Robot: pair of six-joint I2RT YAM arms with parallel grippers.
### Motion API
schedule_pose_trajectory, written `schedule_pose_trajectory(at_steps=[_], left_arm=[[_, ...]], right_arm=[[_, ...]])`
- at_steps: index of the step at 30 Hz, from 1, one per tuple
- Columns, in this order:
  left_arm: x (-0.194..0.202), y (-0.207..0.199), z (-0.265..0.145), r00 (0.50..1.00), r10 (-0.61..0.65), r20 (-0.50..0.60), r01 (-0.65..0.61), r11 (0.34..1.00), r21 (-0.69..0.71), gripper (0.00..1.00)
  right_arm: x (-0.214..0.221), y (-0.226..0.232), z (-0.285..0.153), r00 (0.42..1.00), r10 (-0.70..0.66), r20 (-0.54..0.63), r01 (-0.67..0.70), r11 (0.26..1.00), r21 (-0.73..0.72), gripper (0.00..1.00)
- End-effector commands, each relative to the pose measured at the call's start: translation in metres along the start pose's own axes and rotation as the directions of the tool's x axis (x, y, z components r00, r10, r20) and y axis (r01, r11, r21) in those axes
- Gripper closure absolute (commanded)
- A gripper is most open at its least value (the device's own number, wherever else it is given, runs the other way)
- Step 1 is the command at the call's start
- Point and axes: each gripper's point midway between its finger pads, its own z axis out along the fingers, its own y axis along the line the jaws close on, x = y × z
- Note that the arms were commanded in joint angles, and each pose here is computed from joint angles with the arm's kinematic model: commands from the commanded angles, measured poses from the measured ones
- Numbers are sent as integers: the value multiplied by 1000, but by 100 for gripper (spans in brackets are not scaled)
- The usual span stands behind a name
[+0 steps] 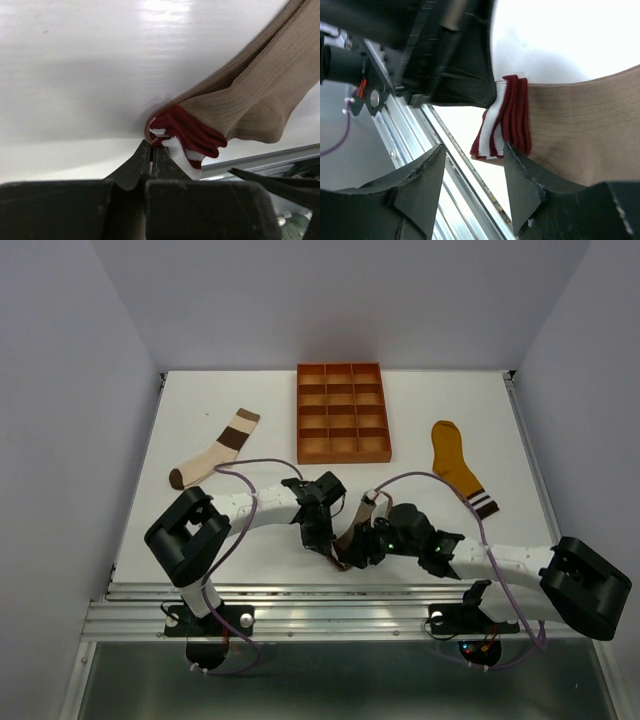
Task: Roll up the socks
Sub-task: Roll the sock at the center of the board.
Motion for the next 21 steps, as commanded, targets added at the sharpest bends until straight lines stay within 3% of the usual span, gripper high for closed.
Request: schedule_pose_trajectory(at_steps=[1,5,14,21], left_arm=[[11,35,-21,999,-33,-20,30,987,-160,100],[14,29,-31,998,-37,-42,30,988,-149,100],[22,29,-32,992,-71,-102,51,981,-187,100],[26,25,-30,986,-84,-141,56,980,-190,100]], right_arm=[[-11,9,-1,982,-190,25,188,981,47,44],[-14,30,0,946,-317,72,313,948,60,44],[-1,60,16,864,-501,57,498,865,55,45],[-11,60,30,786,-618,9,600,768,224,45]])
